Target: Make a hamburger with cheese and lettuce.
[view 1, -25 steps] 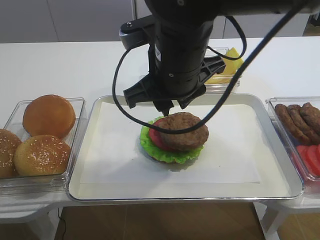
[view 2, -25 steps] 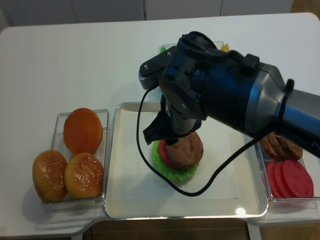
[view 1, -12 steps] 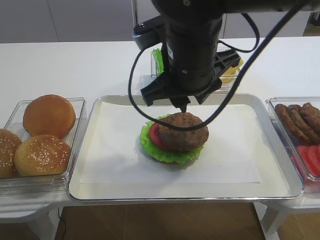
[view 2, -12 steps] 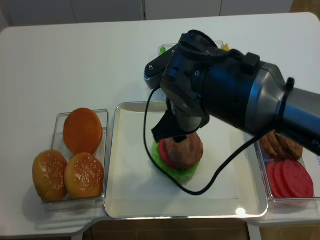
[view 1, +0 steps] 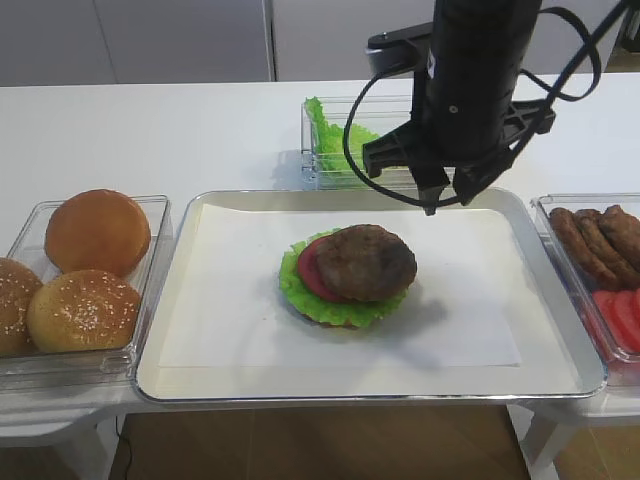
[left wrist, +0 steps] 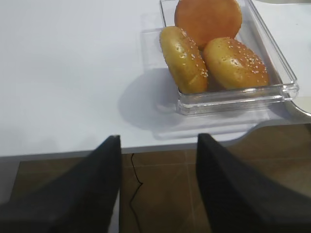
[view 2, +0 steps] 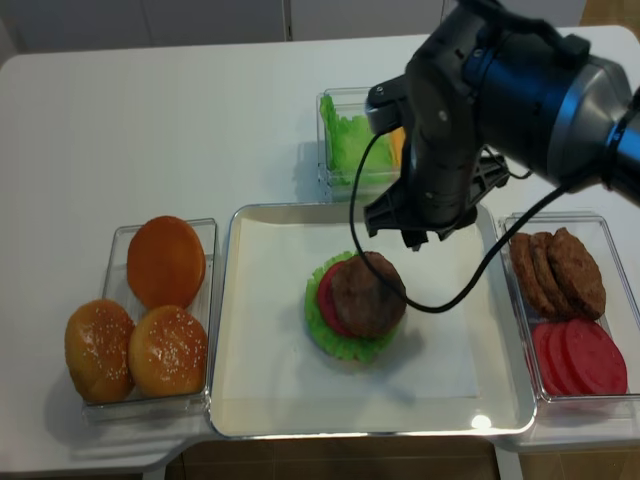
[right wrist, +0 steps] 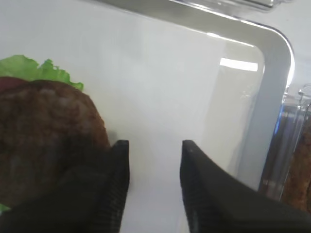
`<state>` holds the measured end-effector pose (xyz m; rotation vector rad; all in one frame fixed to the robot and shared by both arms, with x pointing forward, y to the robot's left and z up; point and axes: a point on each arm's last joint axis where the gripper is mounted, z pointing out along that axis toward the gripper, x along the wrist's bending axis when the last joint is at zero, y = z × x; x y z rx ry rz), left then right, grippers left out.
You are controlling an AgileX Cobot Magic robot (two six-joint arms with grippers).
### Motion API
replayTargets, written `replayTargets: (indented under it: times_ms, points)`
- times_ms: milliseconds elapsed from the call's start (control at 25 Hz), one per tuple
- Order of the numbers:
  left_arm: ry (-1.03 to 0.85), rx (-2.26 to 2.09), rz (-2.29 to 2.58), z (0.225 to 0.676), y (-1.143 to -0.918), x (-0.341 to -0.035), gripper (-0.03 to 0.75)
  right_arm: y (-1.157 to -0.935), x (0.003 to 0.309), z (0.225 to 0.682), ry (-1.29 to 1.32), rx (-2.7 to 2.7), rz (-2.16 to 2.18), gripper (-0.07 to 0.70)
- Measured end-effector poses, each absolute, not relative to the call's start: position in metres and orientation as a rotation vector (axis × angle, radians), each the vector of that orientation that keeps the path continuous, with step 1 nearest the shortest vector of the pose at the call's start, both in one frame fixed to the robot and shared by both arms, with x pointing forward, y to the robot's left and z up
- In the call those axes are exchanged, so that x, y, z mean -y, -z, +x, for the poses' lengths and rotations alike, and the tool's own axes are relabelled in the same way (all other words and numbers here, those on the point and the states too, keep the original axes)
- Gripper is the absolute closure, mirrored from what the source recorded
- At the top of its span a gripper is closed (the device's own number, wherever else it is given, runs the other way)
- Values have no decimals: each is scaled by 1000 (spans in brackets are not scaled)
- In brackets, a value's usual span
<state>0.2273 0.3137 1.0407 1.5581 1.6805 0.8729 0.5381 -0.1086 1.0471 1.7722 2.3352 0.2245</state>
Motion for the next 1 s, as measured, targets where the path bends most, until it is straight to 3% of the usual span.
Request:
replayTargets:
  times_ms: [720,1000]
  points:
    - [-873,-1680,1558,227,-1041,-314,346,-1002,102,549,-31,-2452,1802,363]
    - [-873,-1680,1558,227,-1041,-314,346,-998,100,549,-26,-2468,1813,363]
